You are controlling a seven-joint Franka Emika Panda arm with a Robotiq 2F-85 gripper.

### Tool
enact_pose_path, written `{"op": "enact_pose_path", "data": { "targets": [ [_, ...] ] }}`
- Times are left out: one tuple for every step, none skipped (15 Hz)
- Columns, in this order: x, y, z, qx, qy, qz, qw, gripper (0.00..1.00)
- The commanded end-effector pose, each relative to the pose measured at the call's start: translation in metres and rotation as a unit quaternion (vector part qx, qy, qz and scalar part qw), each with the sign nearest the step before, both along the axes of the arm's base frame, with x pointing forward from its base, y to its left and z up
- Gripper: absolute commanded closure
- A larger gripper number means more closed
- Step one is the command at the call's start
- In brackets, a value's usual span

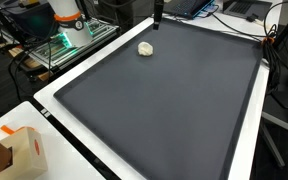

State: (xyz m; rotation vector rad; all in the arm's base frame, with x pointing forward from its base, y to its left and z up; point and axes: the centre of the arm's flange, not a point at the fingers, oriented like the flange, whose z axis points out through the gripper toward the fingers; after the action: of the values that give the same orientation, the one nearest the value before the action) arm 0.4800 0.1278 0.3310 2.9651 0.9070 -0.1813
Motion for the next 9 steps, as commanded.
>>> {"op": "enact_pose_path", "data": {
  "targets": [
    [-0.006, -0.007, -0.025, 0.025, -0.004, 0.098, 0.9948, 0.0],
    [-0.007, -0.007, -0.03, 0.028, 0.0, 0.126, 0.9916, 0.0],
    [-0.008, -0.008, -0.035, 0.031, 0.005, 0.154, 0.9876, 0.0],
    [-0.008, -0.009, -0.041, 0.033, 0.01, 0.182, 0.9827, 0.0],
    [-0.009, -0.01, -0.045, 0.039, 0.016, 0.208, 0.9771, 0.0],
    [-0.011, -0.011, -0.05, 0.044, 0.024, 0.235, 0.9706, 0.0],
    [-0.012, -0.012, -0.054, 0.054, 0.033, 0.259, 0.9638, 0.0],
    [-0.013, -0.014, -0.058, 0.062, 0.042, 0.283, 0.9562, 0.0],
    [-0.015, -0.016, -0.062, 0.072, 0.048, 0.307, 0.9477, 0.0]
  ]
}}
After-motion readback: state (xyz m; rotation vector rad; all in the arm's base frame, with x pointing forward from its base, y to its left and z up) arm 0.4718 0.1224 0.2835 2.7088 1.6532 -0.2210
